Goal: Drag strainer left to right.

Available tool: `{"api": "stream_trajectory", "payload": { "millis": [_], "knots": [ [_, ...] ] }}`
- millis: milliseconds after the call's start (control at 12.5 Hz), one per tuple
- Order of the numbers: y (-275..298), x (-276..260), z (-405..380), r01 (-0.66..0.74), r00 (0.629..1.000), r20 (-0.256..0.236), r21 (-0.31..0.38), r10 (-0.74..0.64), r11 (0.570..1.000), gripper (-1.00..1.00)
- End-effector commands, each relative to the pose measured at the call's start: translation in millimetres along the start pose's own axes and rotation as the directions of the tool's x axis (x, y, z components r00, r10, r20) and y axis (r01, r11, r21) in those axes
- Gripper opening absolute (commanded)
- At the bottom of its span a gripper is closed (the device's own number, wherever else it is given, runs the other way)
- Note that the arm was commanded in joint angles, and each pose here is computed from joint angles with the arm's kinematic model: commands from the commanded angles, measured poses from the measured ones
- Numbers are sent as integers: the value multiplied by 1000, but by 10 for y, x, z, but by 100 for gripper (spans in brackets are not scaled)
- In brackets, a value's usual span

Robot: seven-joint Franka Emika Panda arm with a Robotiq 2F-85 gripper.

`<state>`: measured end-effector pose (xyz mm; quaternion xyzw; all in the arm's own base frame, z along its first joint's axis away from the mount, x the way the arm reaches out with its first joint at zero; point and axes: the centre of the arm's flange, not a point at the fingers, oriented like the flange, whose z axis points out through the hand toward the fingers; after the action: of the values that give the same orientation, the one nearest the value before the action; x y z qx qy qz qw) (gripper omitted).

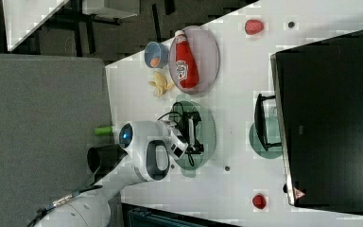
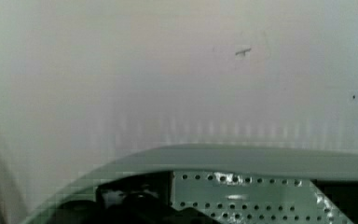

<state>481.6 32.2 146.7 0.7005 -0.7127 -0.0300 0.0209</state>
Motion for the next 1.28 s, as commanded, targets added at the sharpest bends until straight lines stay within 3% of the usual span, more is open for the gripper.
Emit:
{"api": "stream_trajectory", "payload": {
  "millis": [80, 800, 1040, 1280],
  "knots": [
    [-74, 470, -100, 14, 1000, -28, 22, -13, 1000, 100],
    [-31, 1177, -131, 13, 997, -72, 21, -12, 1000, 100],
    [-88, 929, -382, 218, 974, -65, 21, -216, 976, 100],
    [-169, 756, -1053, 445, 893, -86, 39, -441, 895, 100]
  ]
}}
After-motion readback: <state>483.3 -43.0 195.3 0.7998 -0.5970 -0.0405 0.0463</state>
